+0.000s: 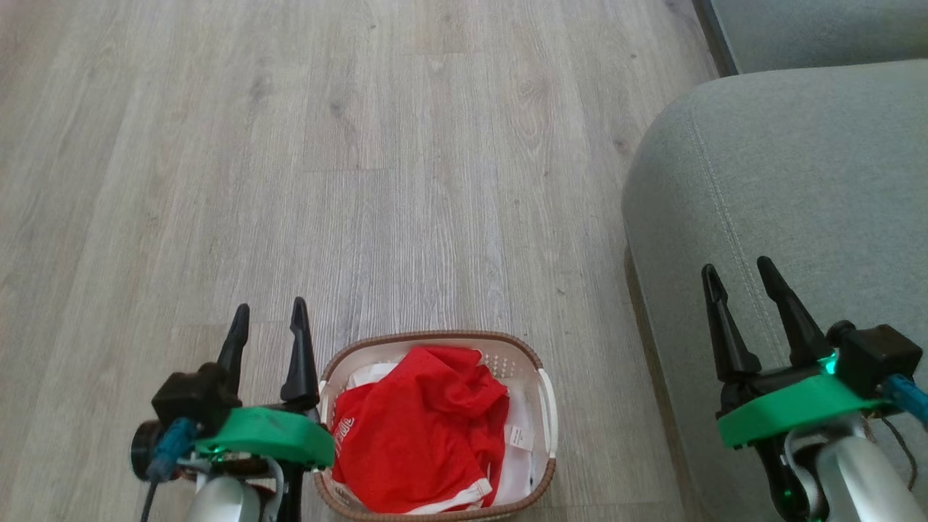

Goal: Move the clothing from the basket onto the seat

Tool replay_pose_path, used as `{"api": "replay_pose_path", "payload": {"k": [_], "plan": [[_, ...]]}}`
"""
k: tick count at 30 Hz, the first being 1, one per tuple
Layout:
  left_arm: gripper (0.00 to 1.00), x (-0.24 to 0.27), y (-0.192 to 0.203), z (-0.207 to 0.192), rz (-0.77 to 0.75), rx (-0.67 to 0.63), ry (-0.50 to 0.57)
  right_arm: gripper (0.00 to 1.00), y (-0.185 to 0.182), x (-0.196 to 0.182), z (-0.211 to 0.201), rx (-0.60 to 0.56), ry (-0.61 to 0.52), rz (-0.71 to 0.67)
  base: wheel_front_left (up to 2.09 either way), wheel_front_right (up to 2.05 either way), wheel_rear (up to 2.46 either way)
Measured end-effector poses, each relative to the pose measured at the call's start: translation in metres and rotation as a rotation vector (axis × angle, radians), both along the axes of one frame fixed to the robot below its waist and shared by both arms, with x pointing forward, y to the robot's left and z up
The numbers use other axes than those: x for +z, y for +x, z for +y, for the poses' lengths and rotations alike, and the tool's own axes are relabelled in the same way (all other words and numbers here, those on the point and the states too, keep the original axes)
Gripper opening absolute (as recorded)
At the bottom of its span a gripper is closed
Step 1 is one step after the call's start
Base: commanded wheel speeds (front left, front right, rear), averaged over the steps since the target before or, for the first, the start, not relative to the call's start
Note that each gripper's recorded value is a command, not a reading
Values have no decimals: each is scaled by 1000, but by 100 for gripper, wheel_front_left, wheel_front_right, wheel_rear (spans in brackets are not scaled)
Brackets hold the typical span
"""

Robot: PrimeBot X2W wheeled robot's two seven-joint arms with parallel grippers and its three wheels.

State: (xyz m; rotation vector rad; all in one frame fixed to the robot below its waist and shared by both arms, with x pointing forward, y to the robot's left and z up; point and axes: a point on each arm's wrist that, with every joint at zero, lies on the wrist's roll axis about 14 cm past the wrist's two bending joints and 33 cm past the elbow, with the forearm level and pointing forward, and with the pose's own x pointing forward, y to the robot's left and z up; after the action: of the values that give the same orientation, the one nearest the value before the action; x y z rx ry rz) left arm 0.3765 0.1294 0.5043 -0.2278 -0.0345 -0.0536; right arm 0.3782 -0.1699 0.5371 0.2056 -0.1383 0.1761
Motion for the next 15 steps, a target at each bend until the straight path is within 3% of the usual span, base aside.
{"api": "replay_pose_path", "payload": {"k": [15], "plan": [[100, 10, 2, -6, -52, -12, 93, 100, -1, 6, 5, 14, -86, -44, 0, 0, 0]]}}
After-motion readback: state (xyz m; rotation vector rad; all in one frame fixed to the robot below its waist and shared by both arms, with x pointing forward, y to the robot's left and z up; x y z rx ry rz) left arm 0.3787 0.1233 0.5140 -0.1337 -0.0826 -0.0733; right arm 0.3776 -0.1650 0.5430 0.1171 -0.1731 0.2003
